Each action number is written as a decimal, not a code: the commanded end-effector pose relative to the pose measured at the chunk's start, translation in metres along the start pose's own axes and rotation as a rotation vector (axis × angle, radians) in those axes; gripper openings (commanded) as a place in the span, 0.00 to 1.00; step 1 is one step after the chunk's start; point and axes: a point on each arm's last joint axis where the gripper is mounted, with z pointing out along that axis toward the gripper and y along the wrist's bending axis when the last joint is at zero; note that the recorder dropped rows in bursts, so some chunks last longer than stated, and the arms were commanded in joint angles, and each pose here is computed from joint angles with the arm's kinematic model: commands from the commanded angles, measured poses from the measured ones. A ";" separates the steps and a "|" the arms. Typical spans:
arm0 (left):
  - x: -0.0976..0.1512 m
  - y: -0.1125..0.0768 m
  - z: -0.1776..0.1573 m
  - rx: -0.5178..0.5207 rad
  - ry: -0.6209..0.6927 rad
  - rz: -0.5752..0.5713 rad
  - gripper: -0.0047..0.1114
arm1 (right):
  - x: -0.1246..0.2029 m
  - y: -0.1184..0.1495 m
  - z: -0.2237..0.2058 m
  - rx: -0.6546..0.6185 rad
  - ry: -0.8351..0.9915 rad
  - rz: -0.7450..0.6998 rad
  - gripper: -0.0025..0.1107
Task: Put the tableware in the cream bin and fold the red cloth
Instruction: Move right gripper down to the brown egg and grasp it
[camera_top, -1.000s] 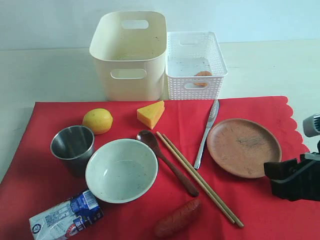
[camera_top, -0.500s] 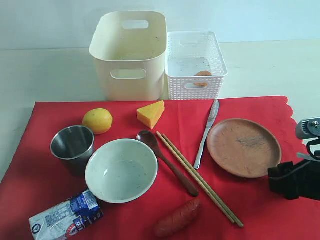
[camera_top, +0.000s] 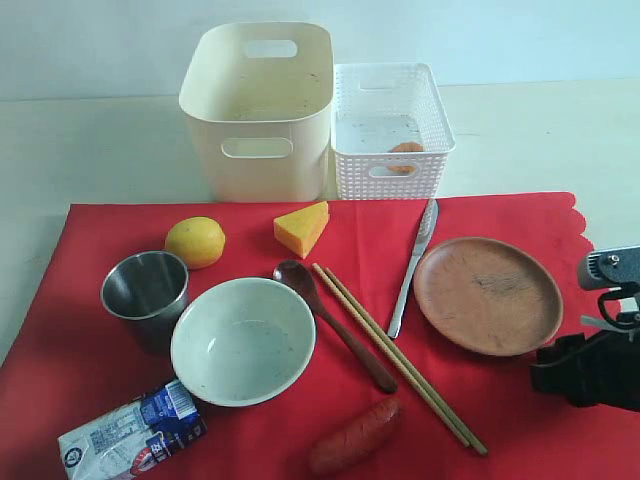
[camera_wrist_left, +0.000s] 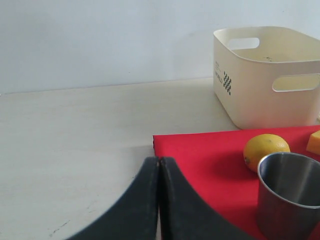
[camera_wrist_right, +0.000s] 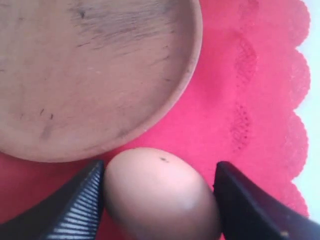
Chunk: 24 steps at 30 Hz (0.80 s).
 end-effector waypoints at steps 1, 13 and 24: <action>-0.001 0.000 0.000 0.003 -0.010 0.000 0.06 | 0.002 -0.001 0.000 0.004 0.024 0.017 0.04; -0.001 0.000 0.000 0.003 -0.010 0.000 0.06 | -0.006 0.000 -0.027 -0.015 -0.074 0.066 0.02; -0.001 0.000 0.000 0.003 -0.010 0.000 0.06 | -0.025 0.002 -0.059 -0.079 -0.354 0.202 0.02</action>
